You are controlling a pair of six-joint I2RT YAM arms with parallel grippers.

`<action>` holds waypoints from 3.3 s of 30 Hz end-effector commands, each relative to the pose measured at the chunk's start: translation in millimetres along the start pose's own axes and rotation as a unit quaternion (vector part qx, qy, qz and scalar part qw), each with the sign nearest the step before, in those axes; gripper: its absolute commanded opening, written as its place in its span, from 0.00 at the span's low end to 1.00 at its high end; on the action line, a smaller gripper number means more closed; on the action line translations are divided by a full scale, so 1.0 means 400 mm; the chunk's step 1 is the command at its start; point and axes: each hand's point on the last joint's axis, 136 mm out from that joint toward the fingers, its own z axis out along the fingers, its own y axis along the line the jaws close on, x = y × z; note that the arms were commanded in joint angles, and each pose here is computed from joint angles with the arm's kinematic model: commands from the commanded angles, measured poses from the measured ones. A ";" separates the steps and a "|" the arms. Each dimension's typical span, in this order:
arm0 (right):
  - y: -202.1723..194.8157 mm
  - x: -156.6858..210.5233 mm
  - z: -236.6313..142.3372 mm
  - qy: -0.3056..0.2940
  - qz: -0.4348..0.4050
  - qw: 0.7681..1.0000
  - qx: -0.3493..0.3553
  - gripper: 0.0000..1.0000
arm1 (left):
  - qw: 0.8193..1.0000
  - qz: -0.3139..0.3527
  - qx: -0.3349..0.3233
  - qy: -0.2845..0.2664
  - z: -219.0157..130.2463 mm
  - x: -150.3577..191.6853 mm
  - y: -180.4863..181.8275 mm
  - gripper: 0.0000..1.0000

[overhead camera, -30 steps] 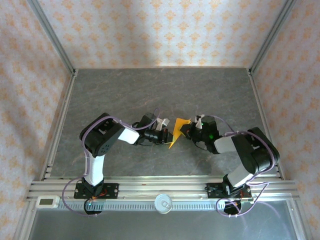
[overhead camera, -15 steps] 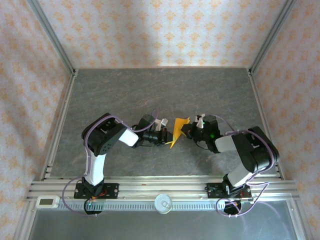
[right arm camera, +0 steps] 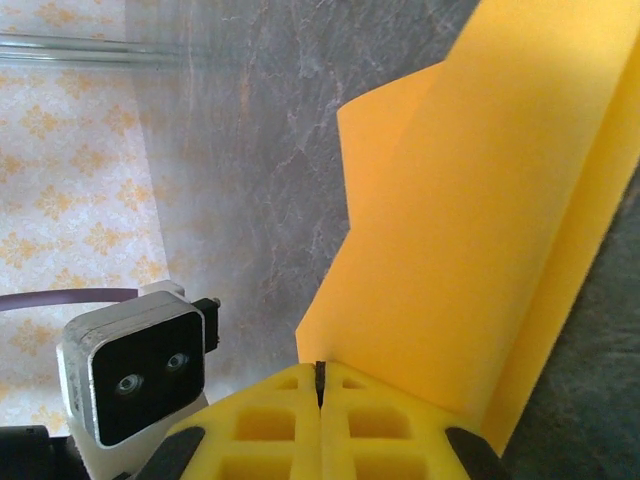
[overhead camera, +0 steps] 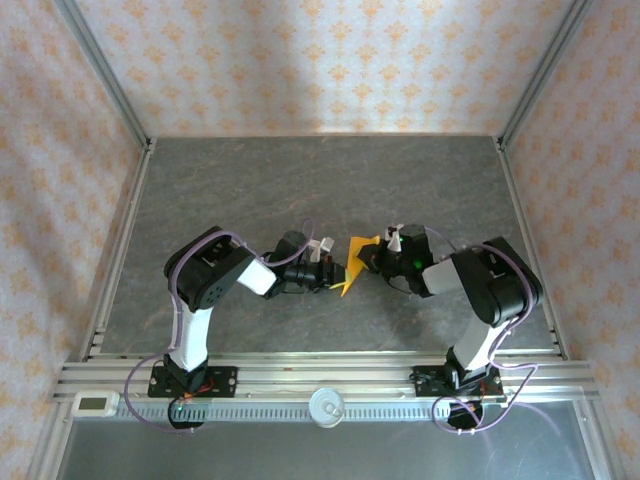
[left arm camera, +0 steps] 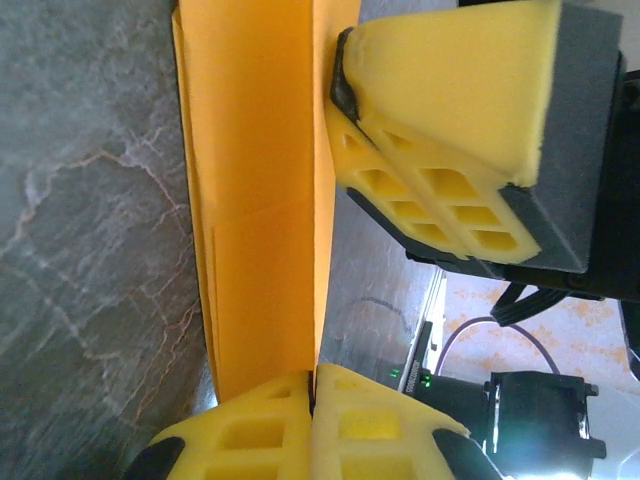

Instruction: Fold a paper plane with a square sheet of paper (pick it up from the middle)

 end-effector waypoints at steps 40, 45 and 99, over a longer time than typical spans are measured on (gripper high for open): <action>-0.163 0.003 0.020 0.019 0.002 0.990 0.139 0.00 | 0.992 -0.026 -0.126 0.006 -0.023 0.033 0.159 0.10; -0.169 0.011 0.019 0.022 -0.001 0.989 0.147 0.00 | 0.991 0.005 -0.132 0.024 -0.032 0.051 0.144 0.14; -0.232 0.026 0.008 0.015 -0.008 0.976 0.217 0.00 | 0.983 0.149 -0.094 0.052 0.030 -0.025 -0.111 0.04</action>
